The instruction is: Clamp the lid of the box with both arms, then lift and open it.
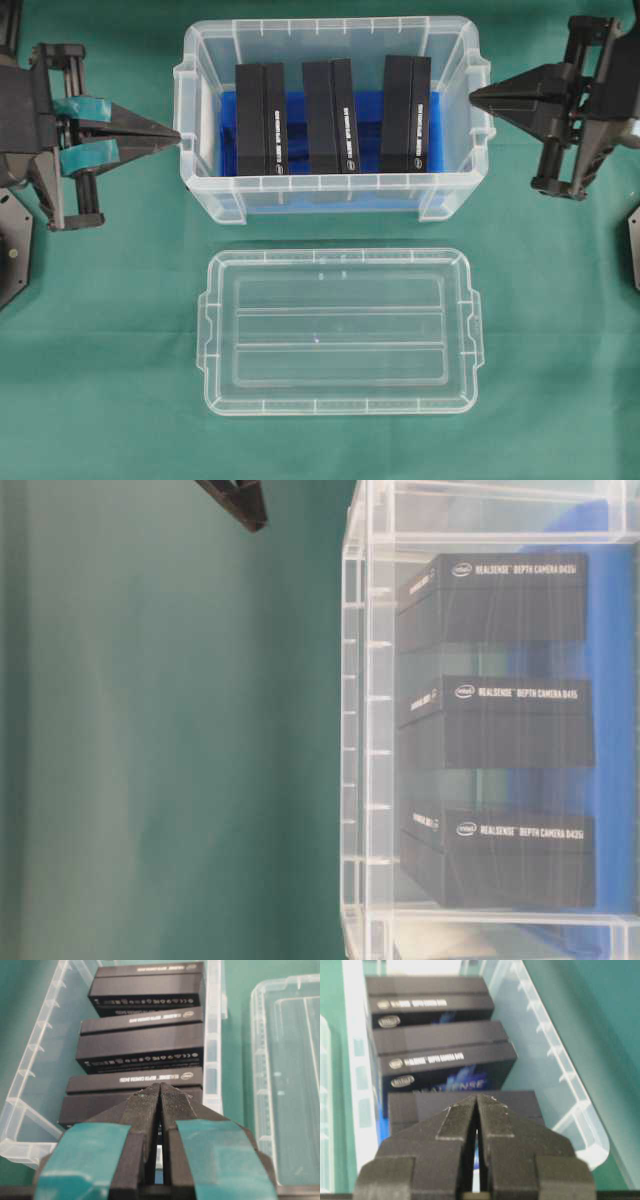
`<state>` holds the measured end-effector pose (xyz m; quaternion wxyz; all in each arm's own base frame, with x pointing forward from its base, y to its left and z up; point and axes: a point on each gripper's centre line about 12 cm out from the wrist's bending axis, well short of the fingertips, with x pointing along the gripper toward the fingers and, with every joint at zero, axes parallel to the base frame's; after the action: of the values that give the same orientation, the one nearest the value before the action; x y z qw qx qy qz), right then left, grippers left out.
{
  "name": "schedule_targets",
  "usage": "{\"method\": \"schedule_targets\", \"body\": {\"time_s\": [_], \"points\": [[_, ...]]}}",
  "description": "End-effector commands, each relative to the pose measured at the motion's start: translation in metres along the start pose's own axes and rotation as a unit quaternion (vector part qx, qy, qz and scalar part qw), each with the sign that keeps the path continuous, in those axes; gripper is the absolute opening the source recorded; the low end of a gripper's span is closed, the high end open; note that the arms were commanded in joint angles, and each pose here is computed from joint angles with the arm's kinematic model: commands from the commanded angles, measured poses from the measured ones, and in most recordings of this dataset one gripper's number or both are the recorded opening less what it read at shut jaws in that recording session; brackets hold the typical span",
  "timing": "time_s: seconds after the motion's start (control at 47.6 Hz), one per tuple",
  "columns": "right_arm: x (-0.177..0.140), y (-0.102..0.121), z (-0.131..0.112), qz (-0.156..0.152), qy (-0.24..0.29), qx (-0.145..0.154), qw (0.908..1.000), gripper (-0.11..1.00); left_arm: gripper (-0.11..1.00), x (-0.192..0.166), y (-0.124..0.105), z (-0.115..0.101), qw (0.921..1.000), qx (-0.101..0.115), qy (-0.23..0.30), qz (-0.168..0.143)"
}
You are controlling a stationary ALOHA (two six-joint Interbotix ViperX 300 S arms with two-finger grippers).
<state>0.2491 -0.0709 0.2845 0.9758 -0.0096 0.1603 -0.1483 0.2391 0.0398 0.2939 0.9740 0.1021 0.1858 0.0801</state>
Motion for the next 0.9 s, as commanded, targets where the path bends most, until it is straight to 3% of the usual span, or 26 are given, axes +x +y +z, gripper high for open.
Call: {"method": "schedule_targets", "body": {"time_s": [0.0,0.273,0.462,0.63,0.881], "points": [[-0.005,0.001,0.009,0.005,-0.020,0.005,0.9998,0.00,-0.01,-0.004,-0.003,0.007,0.9998,-0.004,-0.016,-0.007],[-0.008,0.005,0.008,0.011,-0.020,0.006,0.9997,0.00,-0.01,-0.008,-0.013,0.010,0.9992,-0.017,-0.026,-0.027],[-0.009,0.019,0.009,0.039,-0.020,0.014,0.9990,0.00,-0.01,-0.010,-0.026,0.014,0.9979,-0.014,-0.033,-0.054],[-0.010,0.030,0.009,0.060,-0.019,0.018,0.9979,0.00,-0.01,-0.011,-0.033,0.015,0.9968,-0.024,-0.035,-0.068],[-0.011,0.032,0.009,0.064,-0.019,0.016,0.9976,0.00,-0.01,-0.011,-0.033,0.015,0.9968,-0.024,-0.035,-0.068]]}}
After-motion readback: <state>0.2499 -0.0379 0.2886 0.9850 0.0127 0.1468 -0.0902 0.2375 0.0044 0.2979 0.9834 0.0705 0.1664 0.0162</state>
